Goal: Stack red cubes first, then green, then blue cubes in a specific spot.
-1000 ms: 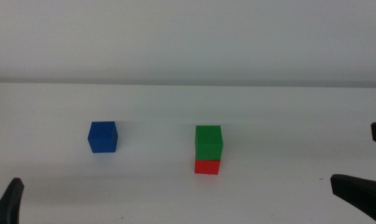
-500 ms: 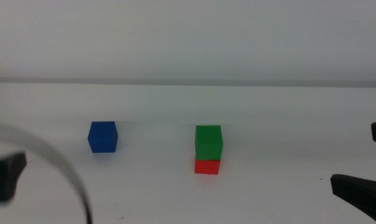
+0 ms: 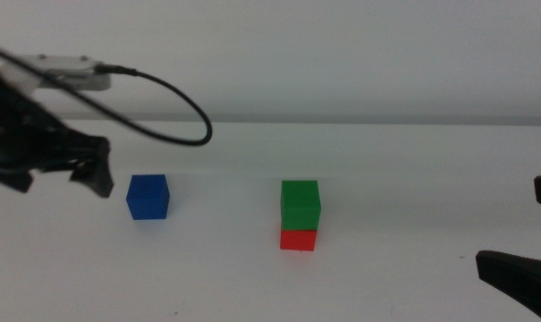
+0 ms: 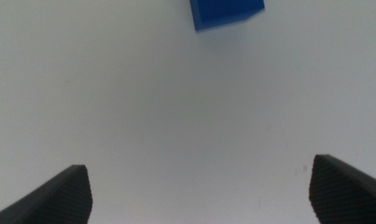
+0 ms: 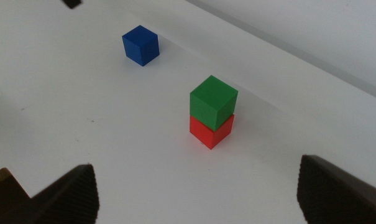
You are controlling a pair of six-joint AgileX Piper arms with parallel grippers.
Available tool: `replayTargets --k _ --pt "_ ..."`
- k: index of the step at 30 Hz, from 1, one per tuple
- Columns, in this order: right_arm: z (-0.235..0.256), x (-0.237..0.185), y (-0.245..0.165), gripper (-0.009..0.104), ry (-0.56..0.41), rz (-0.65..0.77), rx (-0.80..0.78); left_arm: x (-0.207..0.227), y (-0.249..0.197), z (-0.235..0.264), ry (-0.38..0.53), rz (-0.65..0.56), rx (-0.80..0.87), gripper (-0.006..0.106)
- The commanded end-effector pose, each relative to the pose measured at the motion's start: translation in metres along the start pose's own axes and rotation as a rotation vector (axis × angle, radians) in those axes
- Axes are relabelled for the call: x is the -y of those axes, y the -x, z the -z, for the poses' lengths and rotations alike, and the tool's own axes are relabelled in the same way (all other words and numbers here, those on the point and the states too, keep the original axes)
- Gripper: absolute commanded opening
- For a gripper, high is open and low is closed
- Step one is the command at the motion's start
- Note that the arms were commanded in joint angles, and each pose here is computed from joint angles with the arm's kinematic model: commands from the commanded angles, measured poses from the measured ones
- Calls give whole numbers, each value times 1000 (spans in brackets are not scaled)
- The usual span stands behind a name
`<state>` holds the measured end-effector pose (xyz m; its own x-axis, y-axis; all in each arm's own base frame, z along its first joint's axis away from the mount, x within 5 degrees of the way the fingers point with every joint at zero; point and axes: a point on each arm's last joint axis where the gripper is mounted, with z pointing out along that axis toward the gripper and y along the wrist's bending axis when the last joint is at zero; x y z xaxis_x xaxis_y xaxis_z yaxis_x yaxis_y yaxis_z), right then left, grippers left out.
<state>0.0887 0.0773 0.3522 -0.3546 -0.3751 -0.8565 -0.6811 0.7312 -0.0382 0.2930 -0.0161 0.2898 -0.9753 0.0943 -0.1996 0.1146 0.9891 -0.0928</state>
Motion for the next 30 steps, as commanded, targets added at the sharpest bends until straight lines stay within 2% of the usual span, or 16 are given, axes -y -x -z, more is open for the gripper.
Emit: replayTargets --k 1,4,6,13,19,30 --pt "0 0 -1 85 -4 10 7 1 15 -10 -31 6 6 94" --pt "0 0 -1 85 -4 4 7 3 26 -26 -81 51 13 94" --pt "0 0 -1 85 -4 4 7 7 35 -33 -96 40 15 94" --pt "0 0 -1 85 -4 4 7 37 63 -64 33 3 -66 94" --pt "0 0 -1 85 -4 4 7 45 71 -89 20 32 -52 94" --pt "0 0 -1 85 -4 4 7 42 81 -107 49 79 2 94"
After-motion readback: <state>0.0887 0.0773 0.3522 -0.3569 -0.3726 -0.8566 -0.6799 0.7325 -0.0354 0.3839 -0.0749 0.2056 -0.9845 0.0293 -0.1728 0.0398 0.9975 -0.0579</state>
